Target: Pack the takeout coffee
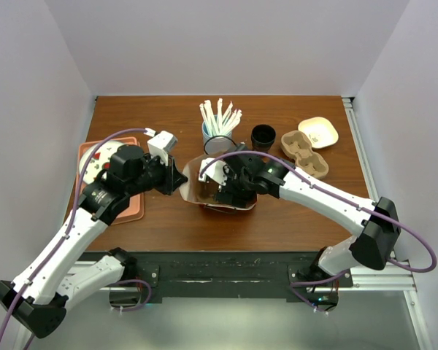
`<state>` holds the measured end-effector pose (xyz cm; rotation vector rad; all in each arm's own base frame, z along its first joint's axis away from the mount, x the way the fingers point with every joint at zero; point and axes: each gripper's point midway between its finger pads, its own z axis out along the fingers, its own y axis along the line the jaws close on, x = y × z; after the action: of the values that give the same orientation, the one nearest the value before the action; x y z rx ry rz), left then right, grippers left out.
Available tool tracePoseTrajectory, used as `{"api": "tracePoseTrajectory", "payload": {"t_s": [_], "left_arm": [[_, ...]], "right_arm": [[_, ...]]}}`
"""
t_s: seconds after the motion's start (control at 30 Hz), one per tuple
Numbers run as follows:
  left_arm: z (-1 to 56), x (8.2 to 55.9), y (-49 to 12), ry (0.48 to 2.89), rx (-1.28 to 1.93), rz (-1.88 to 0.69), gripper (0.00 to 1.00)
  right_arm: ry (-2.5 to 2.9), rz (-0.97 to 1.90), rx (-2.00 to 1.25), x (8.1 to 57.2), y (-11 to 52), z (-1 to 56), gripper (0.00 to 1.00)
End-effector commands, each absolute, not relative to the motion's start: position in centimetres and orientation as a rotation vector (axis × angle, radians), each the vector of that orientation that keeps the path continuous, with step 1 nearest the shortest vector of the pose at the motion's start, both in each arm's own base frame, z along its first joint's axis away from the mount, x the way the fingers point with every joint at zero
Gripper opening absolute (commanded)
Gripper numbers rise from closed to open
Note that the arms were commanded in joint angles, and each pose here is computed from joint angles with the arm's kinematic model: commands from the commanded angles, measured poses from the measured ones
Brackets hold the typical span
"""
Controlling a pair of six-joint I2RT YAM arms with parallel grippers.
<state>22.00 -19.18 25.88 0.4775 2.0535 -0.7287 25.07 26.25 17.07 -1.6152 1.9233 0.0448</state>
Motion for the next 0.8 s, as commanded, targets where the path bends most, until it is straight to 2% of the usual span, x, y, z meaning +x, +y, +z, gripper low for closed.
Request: {"api": "tracePoseTrajectory", "payload": {"t_s": [0.0,0.3,0.63,0.77], "left_arm": [[27.88,22.39,-19.23,2.007,0.471,-0.726,0.16],[28.38,22.49,-19.51,1.993,0.48,-0.737,0.19],[28.64,22.86,-19.57,1.985,0.479,-0.73,0.24],[28.58,23.11,-19.65,1.987,0.472,-0.728,0.25]], "right_arm": [[1.871,0.026,-1.555,26.26,26.63,19.66,0.99],[1.876,0.05,-1.533,26.73,26.63,19.92,0.97],[1.863,0.076,-1.535,27.03,26.69,20.38,0.77],[1.86,0.087,-1.538,27.2,26.73,20.54,0.74]]}}
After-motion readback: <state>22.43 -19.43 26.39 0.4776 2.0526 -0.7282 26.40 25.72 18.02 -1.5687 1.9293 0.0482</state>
